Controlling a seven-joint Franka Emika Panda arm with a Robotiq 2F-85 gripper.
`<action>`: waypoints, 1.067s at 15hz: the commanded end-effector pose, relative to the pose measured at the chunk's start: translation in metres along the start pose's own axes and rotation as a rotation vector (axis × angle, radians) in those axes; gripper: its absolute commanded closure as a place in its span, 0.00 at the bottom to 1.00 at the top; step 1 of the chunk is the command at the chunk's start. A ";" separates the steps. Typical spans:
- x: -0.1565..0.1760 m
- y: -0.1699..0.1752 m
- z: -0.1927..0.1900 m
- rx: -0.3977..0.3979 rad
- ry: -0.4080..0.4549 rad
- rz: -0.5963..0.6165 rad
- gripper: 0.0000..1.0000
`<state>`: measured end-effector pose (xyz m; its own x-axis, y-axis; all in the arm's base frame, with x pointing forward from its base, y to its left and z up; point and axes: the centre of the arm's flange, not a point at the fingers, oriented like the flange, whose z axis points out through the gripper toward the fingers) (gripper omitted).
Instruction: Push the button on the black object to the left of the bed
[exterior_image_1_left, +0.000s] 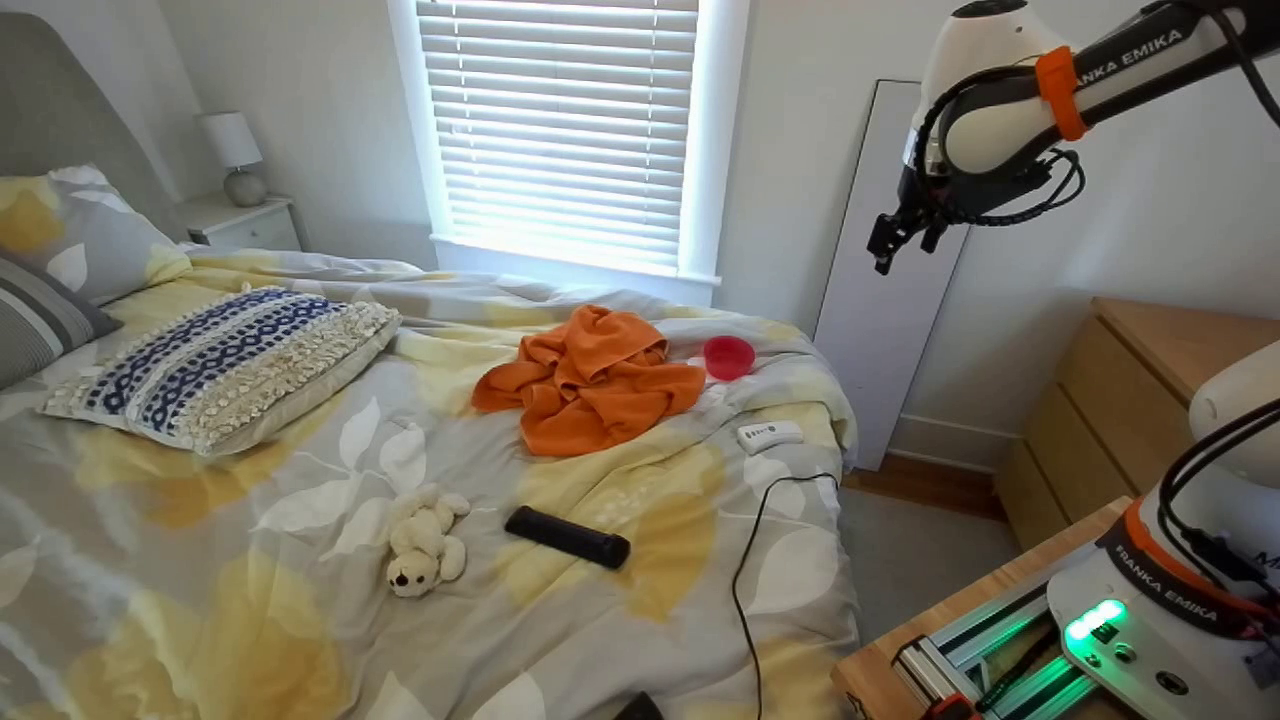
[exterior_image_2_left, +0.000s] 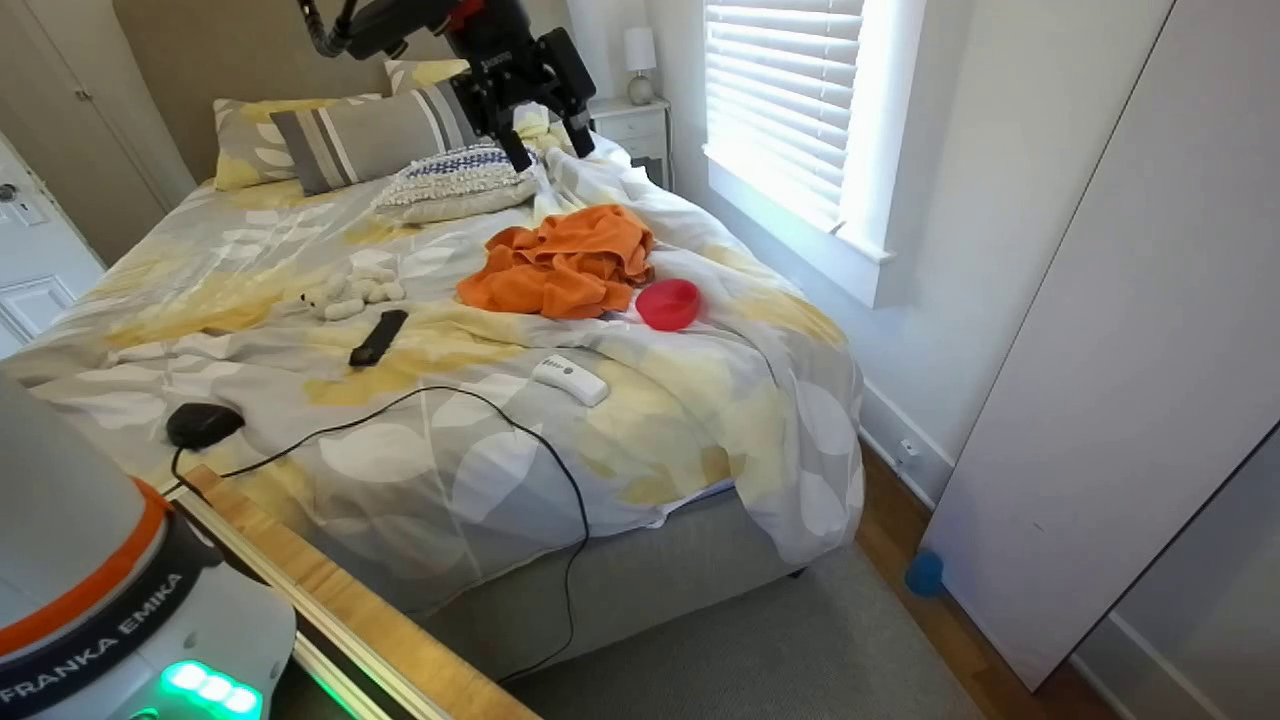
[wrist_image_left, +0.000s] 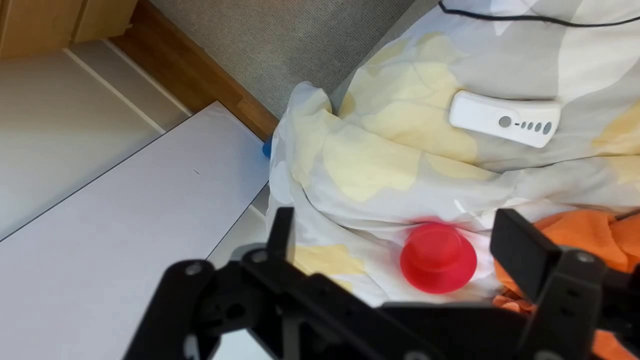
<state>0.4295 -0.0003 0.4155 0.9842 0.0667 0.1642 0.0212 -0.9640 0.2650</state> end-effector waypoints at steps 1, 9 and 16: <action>0.000 0.000 0.000 0.000 0.000 0.000 0.00; 0.000 0.000 0.000 0.000 0.000 0.000 0.00; -0.023 -0.114 -0.052 0.167 0.095 -0.230 0.00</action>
<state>0.4225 0.0715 0.4229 0.9622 0.2005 0.1845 0.1584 -0.9626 0.2198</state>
